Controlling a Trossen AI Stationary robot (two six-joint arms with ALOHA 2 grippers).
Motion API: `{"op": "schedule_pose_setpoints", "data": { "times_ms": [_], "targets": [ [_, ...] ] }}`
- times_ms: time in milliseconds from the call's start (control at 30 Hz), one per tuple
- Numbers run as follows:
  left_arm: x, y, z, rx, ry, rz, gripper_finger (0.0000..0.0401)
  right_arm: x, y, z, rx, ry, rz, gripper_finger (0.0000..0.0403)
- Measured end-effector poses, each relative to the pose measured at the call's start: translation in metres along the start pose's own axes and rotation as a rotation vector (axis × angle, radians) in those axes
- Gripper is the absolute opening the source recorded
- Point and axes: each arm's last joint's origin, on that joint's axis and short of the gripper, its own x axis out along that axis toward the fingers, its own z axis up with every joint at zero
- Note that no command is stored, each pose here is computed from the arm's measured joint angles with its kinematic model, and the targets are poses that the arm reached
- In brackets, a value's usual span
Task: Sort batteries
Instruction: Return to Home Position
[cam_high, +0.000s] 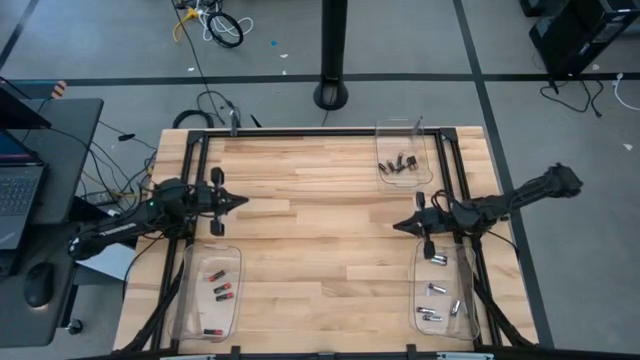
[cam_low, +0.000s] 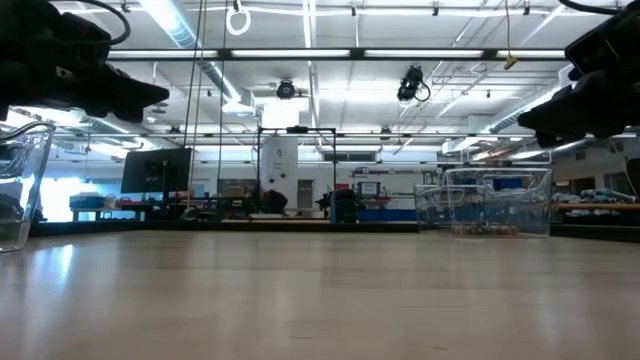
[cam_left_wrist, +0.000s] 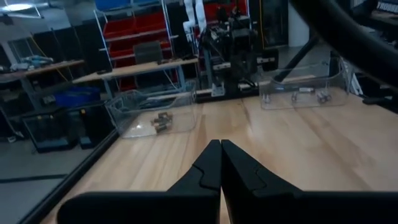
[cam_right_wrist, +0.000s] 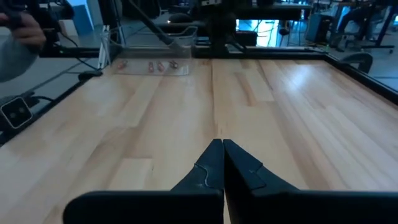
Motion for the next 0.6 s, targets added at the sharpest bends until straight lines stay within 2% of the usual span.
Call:
{"op": "schedule_pose_setpoints", "data": {
  "times_ms": [167,333,600],
  "targets": [
    [0.000,0.001,0.006,0.028,-0.062,0.018,0.0010,-0.002,0.001,0.002,0.002,-0.021,0.008,0.0006],
    [0.000,0.002,0.012,0.060,-0.189,0.054,0.0010,-0.001,-0.004,0.004,-0.012,-0.046,-0.024,0.0005],
    [0.002,0.002,0.004,0.065,-0.157,0.063,0.0010,0.000,-0.017,0.005,-0.033,-0.042,-0.077,0.0005]
  ]
}}
